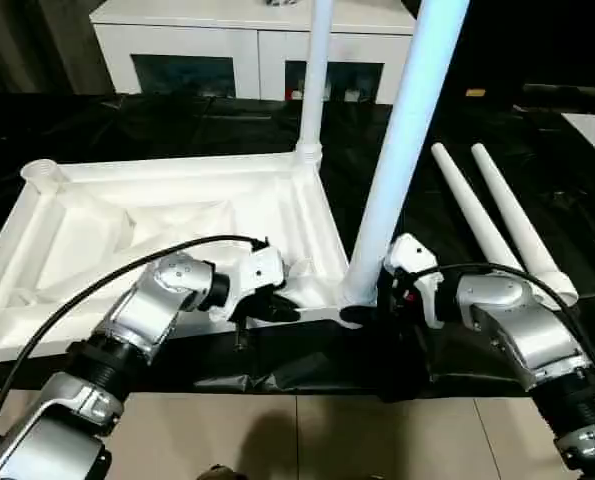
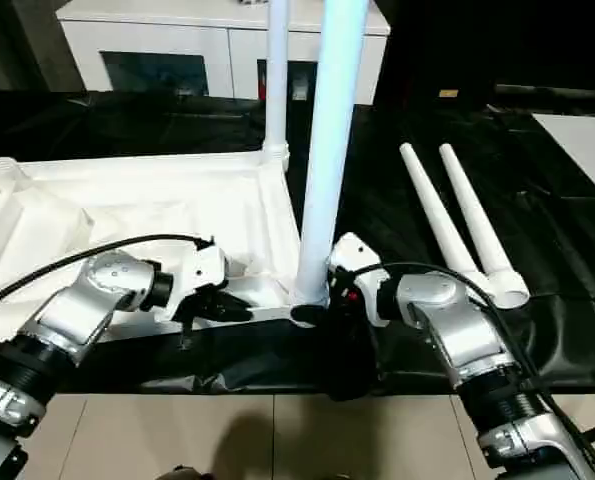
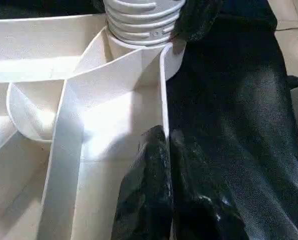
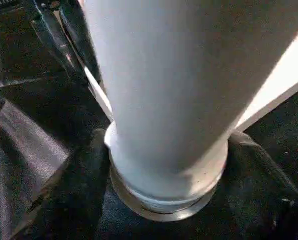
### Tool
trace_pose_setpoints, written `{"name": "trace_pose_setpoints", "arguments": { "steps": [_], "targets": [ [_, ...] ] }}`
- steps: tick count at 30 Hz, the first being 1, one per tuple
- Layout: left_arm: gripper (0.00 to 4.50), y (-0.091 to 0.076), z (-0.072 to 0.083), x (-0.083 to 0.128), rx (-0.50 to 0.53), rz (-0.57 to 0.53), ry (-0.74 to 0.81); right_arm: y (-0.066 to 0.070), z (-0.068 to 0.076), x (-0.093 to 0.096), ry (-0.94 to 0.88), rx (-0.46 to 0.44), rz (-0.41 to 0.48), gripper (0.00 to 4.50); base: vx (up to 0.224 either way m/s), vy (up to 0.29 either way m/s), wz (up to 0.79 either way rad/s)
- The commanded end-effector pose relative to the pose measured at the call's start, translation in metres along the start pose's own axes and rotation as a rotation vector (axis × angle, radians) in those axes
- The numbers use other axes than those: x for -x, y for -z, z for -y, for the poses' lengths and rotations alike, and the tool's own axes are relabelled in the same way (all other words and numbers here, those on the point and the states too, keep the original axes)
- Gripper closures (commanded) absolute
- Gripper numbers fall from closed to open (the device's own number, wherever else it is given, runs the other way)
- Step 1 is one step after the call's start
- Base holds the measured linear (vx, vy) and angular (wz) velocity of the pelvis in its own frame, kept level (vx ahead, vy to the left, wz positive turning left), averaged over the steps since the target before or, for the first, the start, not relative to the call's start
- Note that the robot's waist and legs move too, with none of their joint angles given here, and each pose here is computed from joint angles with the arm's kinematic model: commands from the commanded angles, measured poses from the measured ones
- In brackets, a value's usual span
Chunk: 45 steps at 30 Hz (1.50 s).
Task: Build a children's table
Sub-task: Rotate leg to tighten
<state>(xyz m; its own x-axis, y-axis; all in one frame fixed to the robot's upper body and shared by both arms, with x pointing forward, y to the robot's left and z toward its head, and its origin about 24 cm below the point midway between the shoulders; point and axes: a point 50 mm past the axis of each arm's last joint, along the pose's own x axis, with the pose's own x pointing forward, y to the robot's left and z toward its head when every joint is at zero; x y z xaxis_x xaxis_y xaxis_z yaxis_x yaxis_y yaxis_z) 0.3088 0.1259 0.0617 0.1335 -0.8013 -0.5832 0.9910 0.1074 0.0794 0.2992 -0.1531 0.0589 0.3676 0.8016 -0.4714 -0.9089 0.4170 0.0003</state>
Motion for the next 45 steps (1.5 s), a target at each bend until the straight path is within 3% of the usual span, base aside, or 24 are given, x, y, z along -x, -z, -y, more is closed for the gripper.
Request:
{"name": "trace_pose_setpoints", "arguments": {
  "steps": [1,12,16,19,26,29,31,34,37,39,40,42,45],
  "targets": [
    [4.50,-0.005,0.003,-0.002,-0.037,-0.011,0.033,-0.003,0.002,0.000,-0.005,-0.006,0.011,1.57,0.000,0.000,0.00],
    [4.50,-0.002,0.005,-0.003,-0.027,-0.014,0.039,0.001,-0.001,-0.002,0.005,-0.051,0.052,1.78,0.000,0.000,0.00],
    [4.50,0.001,0.001,-0.006,-0.012,-0.027,-0.031,0.005,0.010,-0.007,0.167,-0.128,0.081,1.78,0.000,0.000,0.00],
    [4.50,0.000,-0.009,-0.012,0.034,-0.016,-0.159,0.009,0.017,-0.016,0.367,-0.235,0.109,1.78,0.000,0.000,0.00],
    [4.50,-0.013,-0.030,-0.034,0.161,0.040,-0.403,0.019,0.019,-0.041,0.726,-0.405,0.121,1.78,0.000,0.000,0.00],
    [4.50,-0.023,-0.039,-0.045,0.208,0.055,-0.530,0.024,0.020,-0.055,0.941,-0.485,0.084,1.78,0.000,0.000,0.00],
    [4.50,-0.027,-0.042,-0.049,0.214,0.061,-0.575,0.025,0.017,-0.064,0.989,-0.525,0.071,1.78,0.000,0.000,0.00],
    [4.50,-0.031,-0.043,-0.054,0.210,0.064,-0.593,0.016,0.009,-0.081,0.960,-0.494,0.069,1.78,0.000,0.000,0.00],
    [4.50,-0.030,-0.044,-0.053,0.202,0.064,-0.589,0.001,0.007,-0.086,0.881,-0.451,0.162,1.08,0.000,0.000,0.00],
    [4.50,-0.028,-0.043,-0.051,0.189,0.060,-0.570,-0.007,0.009,-0.082,0.859,-0.427,0.232,1.03,0.000,0.000,0.00],
    [4.50,-0.027,-0.043,-0.051,0.187,0.058,-0.569,-0.009,0.010,-0.081,0.863,-0.422,0.246,0.73,0.000,0.000,0.00],
    [4.50,-0.024,-0.042,-0.048,0.167,0.050,-0.554,-0.012,0.013,-0.076,0.855,-0.399,0.267,0.65,0.000,0.000,0.00],
    [4.50,-0.017,-0.039,-0.040,0.143,0.038,-0.516,-0.016,0.018,-0.055,0.793,-0.308,0.284,0.31,0.000,0.000,0.00]
  ]
}}
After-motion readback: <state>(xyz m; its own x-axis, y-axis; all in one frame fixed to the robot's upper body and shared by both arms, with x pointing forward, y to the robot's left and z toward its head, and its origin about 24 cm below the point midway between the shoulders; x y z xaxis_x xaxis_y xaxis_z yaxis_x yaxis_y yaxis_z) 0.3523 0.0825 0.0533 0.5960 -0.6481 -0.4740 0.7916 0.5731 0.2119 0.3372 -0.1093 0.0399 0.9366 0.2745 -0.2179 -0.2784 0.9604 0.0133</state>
